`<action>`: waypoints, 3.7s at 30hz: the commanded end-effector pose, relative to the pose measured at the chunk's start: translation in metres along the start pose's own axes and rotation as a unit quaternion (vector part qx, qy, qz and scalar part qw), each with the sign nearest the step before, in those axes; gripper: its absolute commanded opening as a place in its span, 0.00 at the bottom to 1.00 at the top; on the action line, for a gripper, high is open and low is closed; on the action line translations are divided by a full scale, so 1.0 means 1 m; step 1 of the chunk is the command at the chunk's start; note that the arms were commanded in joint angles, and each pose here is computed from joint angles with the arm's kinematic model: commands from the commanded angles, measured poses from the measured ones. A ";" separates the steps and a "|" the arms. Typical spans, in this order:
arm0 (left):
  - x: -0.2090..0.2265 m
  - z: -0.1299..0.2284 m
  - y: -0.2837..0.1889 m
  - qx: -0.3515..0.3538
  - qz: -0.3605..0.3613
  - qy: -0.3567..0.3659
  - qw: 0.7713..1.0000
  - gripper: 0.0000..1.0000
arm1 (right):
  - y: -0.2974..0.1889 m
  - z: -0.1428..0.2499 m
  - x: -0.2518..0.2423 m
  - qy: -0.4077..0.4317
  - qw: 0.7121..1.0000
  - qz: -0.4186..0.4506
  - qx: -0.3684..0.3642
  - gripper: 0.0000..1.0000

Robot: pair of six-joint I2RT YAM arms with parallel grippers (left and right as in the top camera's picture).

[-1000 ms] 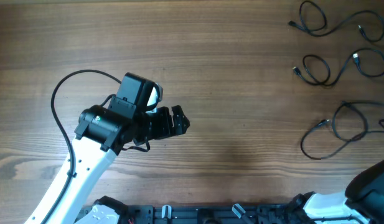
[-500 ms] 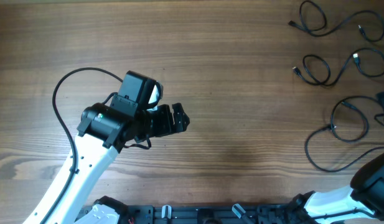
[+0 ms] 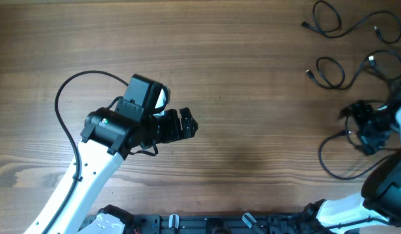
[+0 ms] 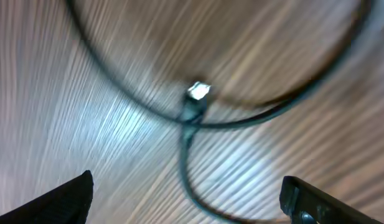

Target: Untangle cables

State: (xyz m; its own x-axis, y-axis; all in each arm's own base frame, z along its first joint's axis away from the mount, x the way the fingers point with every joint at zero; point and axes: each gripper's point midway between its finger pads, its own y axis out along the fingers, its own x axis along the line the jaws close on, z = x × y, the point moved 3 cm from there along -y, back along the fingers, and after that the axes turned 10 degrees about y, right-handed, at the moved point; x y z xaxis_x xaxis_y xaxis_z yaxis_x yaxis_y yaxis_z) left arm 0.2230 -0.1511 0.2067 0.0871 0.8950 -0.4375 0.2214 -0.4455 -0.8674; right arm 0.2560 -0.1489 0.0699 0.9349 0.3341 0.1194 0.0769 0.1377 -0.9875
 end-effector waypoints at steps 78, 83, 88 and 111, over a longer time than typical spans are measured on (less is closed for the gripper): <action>-0.002 -0.010 -0.002 -0.022 -0.006 0.015 1.000 1.00 | -0.123 0.265 0.076 -0.436 0.887 -0.147 0.042 1.00; -0.002 -0.010 -0.002 -0.022 -0.006 0.015 1.000 1.00 | -0.120 0.262 0.077 -0.434 0.889 -0.139 0.033 1.00; -0.002 -0.010 -0.002 -0.022 -0.006 0.015 1.000 1.00 | -0.116 0.250 0.085 -0.451 0.880 -0.148 -0.020 1.00; -0.002 -0.010 -0.002 -0.022 -0.006 0.015 1.000 1.00 | -0.132 0.238 0.050 -0.501 0.608 -0.500 -0.359 1.00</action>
State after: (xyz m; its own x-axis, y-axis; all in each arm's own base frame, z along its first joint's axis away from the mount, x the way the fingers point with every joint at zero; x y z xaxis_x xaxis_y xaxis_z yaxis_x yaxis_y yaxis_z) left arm 0.2290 -0.1506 0.2077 0.0915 0.8995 -0.4272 0.2511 -0.4359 -0.8642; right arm 0.2183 0.0746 0.2354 -0.3252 0.8487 0.4171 0.8872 0.4264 -0.1760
